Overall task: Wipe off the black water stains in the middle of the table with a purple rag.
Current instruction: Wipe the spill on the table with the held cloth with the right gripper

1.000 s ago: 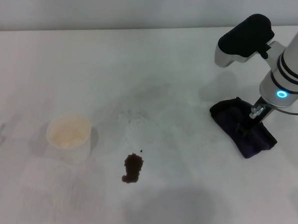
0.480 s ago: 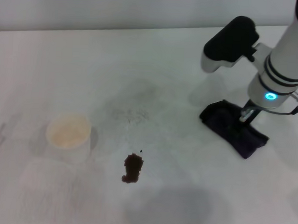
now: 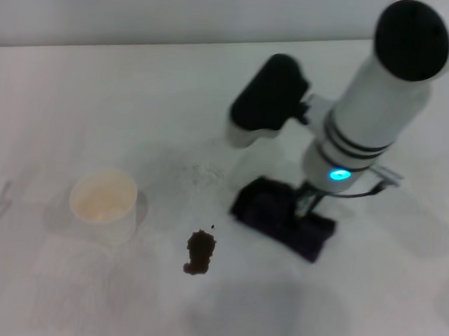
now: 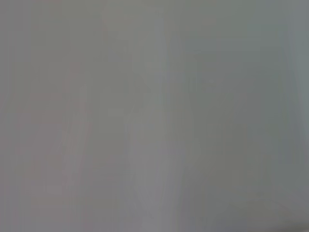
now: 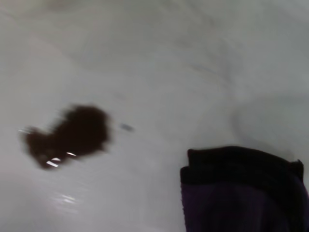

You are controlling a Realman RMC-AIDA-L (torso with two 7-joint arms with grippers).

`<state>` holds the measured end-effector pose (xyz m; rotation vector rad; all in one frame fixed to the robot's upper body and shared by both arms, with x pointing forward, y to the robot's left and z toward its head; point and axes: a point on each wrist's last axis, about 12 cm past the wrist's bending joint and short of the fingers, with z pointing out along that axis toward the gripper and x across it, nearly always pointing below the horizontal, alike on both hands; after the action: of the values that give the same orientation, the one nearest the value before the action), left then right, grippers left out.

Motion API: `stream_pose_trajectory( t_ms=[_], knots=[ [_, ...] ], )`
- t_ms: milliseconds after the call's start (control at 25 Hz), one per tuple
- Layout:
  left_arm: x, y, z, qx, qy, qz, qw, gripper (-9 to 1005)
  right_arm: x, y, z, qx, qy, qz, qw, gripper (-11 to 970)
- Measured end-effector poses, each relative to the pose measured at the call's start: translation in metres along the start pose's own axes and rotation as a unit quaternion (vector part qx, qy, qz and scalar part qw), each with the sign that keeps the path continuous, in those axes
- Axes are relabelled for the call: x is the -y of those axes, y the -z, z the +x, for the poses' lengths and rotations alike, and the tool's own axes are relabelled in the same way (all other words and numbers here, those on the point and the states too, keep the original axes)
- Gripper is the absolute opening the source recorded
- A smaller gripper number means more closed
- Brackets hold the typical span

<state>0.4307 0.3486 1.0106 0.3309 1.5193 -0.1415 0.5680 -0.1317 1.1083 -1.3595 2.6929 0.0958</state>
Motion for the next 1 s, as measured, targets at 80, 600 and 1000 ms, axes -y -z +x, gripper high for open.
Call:
stream_pose_trajectory(
  t_ms=[80,600,1000],
  knots=[
    [0.0,-0.002,-0.001,0.003,-0.002,0.001,1.0,879,-0.013,0.0,-0.009,0.01,0.023,-0.015,1.0,98],
    [-0.002,-0.016,-0.007,0.017,-0.008,0.012,1.0,880,-0.09,0.001,-0.05,0.028,0.16,-0.077,0.984,96],
    [-0.001,-0.017,-0.007,0.017,-0.007,0.014,1.0,880,-0.077,-0.002,-0.058,0.031,0.156,-0.047,0.986,95]
  ],
)
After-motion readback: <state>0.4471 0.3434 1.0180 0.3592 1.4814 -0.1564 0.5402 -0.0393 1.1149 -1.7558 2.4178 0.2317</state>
